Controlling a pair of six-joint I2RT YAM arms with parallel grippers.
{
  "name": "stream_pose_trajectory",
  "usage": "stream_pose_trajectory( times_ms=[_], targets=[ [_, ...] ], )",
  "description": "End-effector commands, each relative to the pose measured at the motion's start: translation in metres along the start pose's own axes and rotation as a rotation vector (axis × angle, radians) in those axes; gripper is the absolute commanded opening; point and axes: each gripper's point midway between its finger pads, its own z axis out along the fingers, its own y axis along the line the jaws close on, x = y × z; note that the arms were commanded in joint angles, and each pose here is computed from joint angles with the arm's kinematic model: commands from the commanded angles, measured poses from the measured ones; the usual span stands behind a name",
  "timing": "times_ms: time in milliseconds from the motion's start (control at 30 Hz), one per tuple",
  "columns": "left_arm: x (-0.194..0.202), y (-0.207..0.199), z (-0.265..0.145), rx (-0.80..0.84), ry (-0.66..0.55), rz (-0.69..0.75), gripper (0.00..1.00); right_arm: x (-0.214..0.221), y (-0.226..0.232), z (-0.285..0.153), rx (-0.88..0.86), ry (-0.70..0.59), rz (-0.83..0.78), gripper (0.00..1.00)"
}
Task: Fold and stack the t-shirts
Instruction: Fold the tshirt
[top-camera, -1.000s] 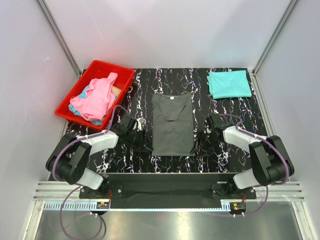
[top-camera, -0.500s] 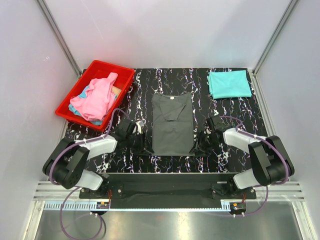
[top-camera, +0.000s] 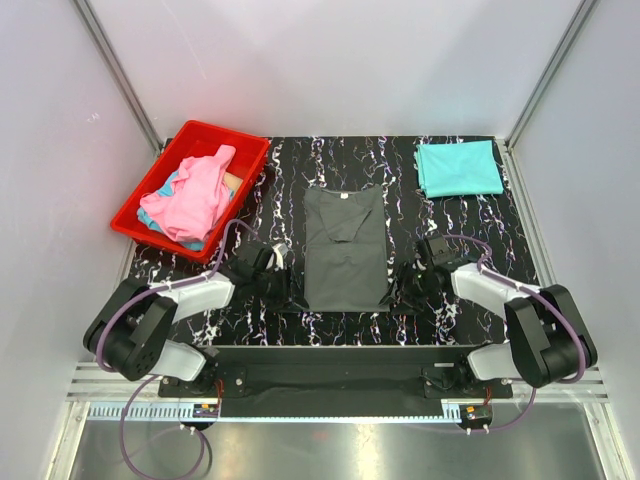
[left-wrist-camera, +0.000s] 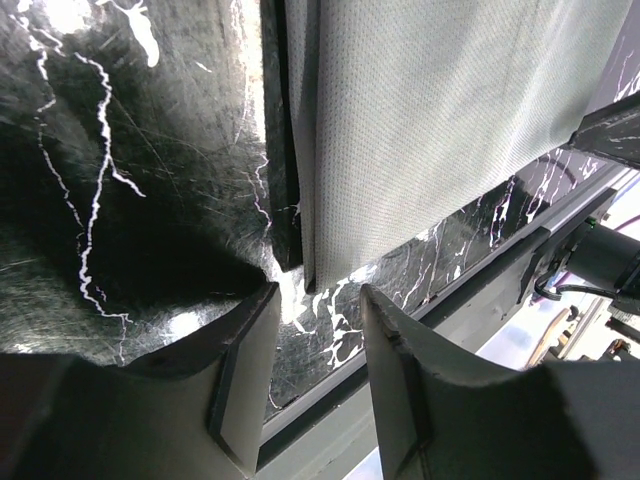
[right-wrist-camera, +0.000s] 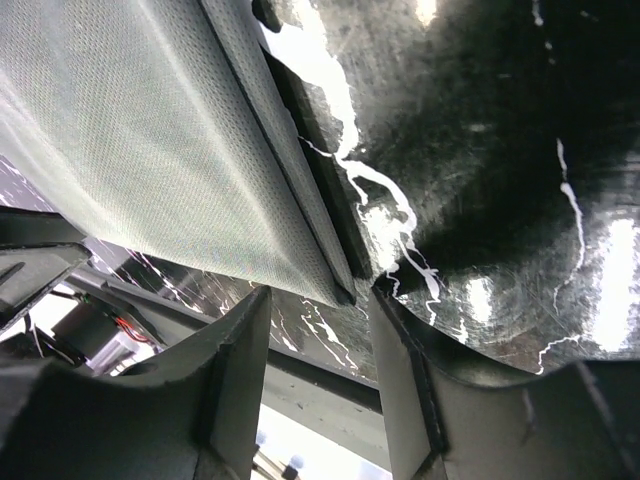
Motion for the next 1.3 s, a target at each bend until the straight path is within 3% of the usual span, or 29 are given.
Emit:
stream_pose_trajectory(
  times_ms=[0, 133, 367, 467, 500, 567, 600, 667, 900, 1267],
  targets=[
    [0.013, 0.033, 0.006, -0.129, 0.018, -0.012, 0.44, -0.001, -0.025, 0.004, 0.092, -0.050, 0.042, 0.52],
    [0.014, 0.034, 0.009, -0.132, 0.025, -0.020, 0.38, 0.000, -0.028, 0.006, 0.100, -0.052, 0.052, 0.50],
    [0.009, 0.035, 0.011, -0.142, 0.016, -0.017, 0.32, -0.001, -0.032, 0.011, 0.110, -0.051, 0.067, 0.37],
    [0.008, 0.035, 0.011, -0.149, 0.016, -0.015, 0.30, -0.002, -0.035, 0.010, 0.131, -0.061, 0.062, 0.24],
    [0.008, 0.035, 0.012, -0.150, 0.017, -0.015, 0.25, -0.003, -0.035, 0.010, 0.134, -0.066, 0.061, 0.11],
    [0.007, 0.032, 0.012, -0.139, 0.016, -0.013, 0.18, -0.005, -0.034, 0.009, 0.130, -0.070, 0.049, 0.00],
    [0.006, 0.030, 0.011, -0.131, 0.011, -0.011, 0.08, -0.005, -0.034, 0.009, 0.129, -0.070, 0.045, 0.00],
    [0.002, 0.023, 0.009, -0.117, 0.008, -0.005, 0.00, -0.006, -0.031, 0.007, 0.120, -0.077, 0.026, 0.00],
    [0.000, 0.000, -0.018, -0.103, -0.037, 0.031, 0.00, 0.004, -0.028, -0.014, 0.099, -0.100, 0.019, 0.00],
    [0.031, -0.026, -0.052, -0.052, -0.064, 0.050, 0.00, 0.038, -0.013, -0.045, -0.028, -0.101, 0.000, 0.00]
  ],
)
